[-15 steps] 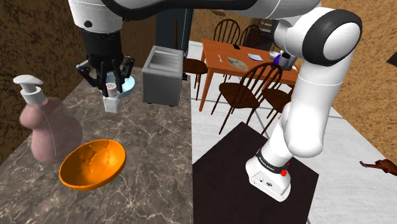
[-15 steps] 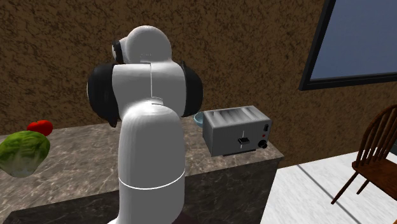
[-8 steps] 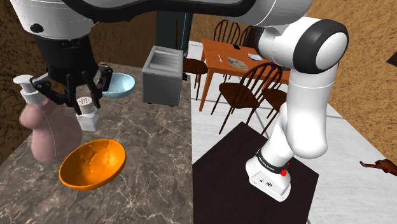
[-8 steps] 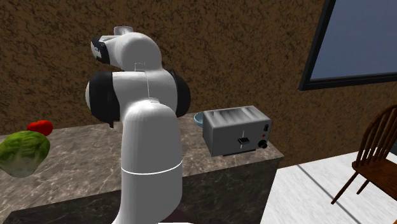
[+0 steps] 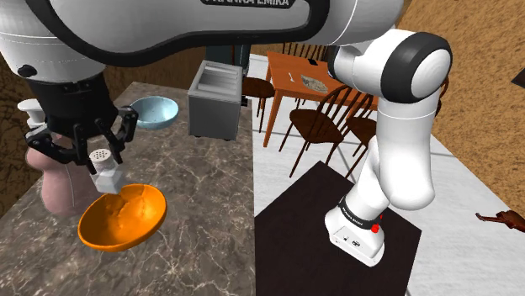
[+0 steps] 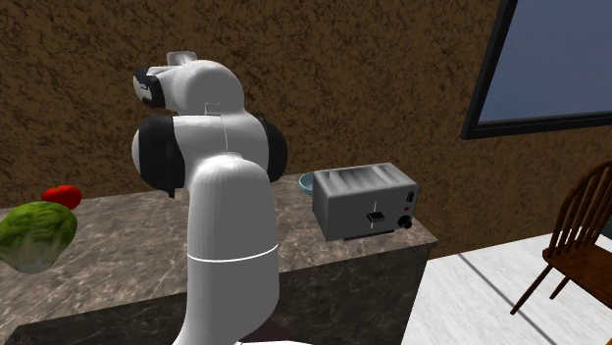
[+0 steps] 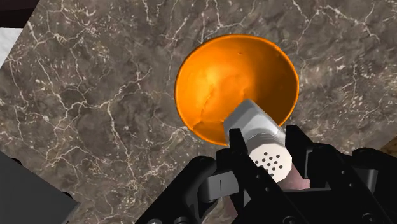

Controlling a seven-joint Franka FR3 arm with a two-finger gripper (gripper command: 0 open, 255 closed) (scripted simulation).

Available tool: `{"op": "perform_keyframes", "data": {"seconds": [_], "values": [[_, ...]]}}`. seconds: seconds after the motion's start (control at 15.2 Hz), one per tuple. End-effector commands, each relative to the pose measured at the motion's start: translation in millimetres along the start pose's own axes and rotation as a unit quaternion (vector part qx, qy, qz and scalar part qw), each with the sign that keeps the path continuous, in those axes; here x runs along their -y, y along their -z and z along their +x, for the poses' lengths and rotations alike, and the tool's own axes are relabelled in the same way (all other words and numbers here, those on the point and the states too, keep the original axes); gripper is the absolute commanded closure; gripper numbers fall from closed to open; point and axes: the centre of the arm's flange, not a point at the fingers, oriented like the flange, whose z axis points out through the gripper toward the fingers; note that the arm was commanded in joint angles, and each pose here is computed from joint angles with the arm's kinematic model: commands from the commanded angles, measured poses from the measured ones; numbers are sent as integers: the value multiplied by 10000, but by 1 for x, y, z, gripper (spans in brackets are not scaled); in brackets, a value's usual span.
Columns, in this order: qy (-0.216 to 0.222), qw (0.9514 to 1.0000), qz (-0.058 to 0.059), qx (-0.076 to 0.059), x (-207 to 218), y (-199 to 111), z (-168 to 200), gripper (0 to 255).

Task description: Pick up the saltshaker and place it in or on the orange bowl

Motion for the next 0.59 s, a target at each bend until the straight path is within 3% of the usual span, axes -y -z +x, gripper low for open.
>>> {"op": "perform_keyframes", "data": {"seconds": [0.0,0.53], "values": [[-1,10000,2,-1,-1,-10,-1,255],[-1,10000,2,-1,-1,-52,-1,255]]}}
